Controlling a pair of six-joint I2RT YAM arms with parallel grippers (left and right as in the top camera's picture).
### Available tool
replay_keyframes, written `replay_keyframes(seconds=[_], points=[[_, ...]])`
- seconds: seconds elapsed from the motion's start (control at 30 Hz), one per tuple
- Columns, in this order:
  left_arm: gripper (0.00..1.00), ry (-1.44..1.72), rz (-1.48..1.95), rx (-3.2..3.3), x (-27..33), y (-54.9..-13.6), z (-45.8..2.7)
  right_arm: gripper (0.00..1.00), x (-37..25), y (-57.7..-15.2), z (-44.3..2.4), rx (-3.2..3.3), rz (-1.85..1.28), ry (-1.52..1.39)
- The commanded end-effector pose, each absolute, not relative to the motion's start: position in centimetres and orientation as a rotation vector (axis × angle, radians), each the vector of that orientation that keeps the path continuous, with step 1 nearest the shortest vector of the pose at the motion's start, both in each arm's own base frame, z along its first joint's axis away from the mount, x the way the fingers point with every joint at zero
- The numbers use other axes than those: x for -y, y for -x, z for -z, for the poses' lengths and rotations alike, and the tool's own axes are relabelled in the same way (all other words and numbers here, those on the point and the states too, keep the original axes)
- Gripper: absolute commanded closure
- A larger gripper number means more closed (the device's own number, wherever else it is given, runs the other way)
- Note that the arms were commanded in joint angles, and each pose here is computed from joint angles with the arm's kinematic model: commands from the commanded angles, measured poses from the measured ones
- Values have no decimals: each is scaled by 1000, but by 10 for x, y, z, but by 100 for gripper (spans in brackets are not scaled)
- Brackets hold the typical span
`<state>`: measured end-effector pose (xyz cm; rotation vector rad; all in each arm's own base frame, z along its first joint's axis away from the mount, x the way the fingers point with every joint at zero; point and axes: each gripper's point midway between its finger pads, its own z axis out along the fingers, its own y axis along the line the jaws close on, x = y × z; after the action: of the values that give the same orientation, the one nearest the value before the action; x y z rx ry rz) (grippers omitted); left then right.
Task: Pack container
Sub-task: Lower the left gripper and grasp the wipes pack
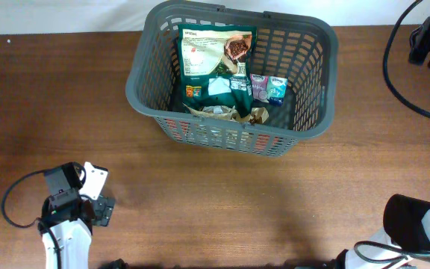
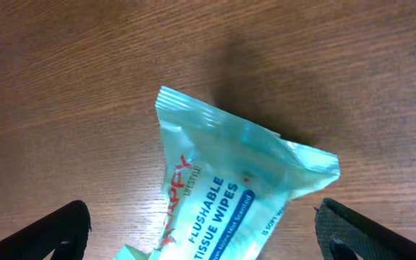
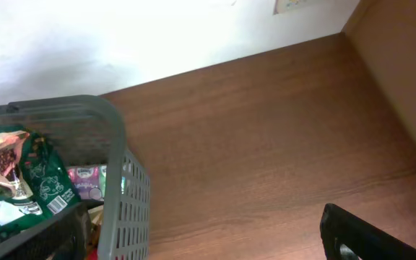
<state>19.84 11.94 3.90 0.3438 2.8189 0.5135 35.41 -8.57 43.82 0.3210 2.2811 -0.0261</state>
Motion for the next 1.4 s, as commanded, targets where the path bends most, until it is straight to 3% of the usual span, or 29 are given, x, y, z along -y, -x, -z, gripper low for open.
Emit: replay_keyframes(seconds=[0.0, 0.67, 0.7, 0.87, 1.13, 1.2, 1.27, 1.37], points=[[5, -304, -452, -2836, -117, -196, -31, 1, 89, -347, -442, -2275, 54, -327], [11, -205, -260, -2946, -110, -190, 5, 1, 91, -346, -442, -2275, 66, -332], [16, -206, -260, -2946, -110, -190, 5, 1, 92, -346, -442, -2275, 72, -335], [20, -206, -258, -2950, -110, -190, 7, 1, 92, -346, -442, -2275, 72, -335], [47, -209, -305, -2936, -117, -194, 5, 1, 92, -346, -442, -2275, 75, -337], [66, -227, -328, -2938, -119, -194, 4, 1, 92, -346, -442, -2275, 75, -337], [99, -222, -355, -2937, -123, -194, 4, 1, 92, -346, -442, -2275, 76, -337], [98, -220, -367, -2930, -124, -195, 3, 1, 92, -346, -442, -2275, 76, -337]])
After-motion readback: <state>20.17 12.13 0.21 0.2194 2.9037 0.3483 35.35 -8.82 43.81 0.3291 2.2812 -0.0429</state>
